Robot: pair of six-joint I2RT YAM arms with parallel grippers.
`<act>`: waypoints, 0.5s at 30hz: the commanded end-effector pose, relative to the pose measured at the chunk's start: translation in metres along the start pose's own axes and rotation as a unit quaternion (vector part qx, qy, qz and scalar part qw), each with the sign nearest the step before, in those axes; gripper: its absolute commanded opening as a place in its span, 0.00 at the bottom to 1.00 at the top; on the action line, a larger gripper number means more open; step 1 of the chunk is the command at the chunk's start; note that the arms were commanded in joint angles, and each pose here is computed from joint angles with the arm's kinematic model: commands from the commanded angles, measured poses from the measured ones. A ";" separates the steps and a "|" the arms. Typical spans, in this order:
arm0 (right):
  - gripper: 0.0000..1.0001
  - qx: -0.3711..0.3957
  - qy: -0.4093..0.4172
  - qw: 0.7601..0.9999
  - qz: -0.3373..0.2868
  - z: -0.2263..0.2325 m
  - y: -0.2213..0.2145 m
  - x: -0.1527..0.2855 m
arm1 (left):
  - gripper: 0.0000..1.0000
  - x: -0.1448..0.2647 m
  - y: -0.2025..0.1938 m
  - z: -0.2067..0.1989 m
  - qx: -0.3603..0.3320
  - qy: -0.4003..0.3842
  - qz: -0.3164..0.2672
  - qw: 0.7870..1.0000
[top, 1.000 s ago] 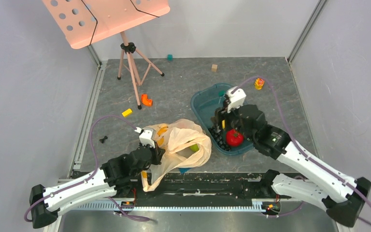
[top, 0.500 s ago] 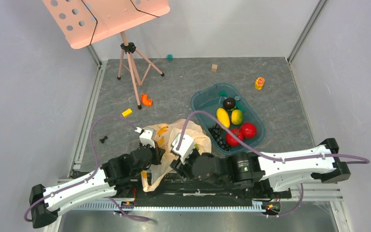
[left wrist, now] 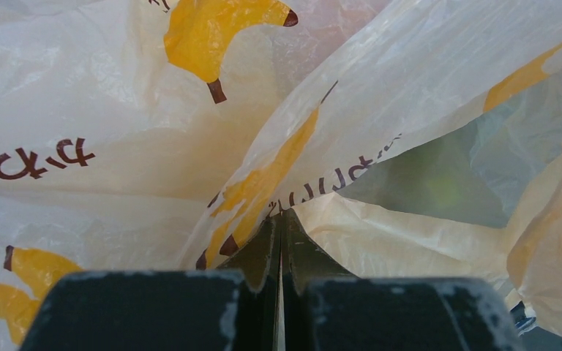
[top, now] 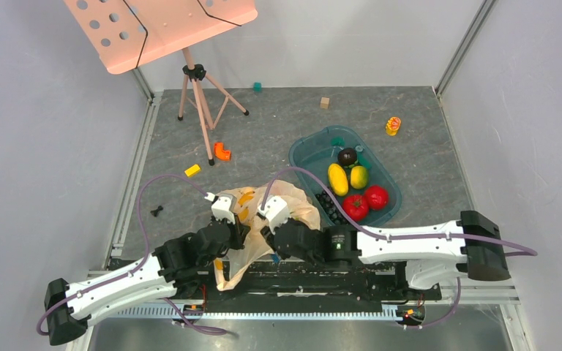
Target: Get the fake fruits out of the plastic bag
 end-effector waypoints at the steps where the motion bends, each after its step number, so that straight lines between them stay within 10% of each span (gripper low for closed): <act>1: 0.36 -0.039 0.029 0.999 -0.010 -0.001 0.011 -0.025 | 0.02 0.000 0.011 -0.003 0.006 0.001 -0.027 1.000; 15: 0.38 -0.049 -0.088 0.995 0.017 -0.054 0.030 -0.082 | 0.02 0.000 0.011 -0.003 0.005 0.001 -0.025 1.000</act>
Point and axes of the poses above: each gripper's point midway between its finger pads, its own x axis back along the fingers, its own z axis along the line the jaws close on, y = z × x, the point moved 8 cm from there along x, back along the fingers, and after that the axes turned 2 degrees about x, right-handed, at the moved point
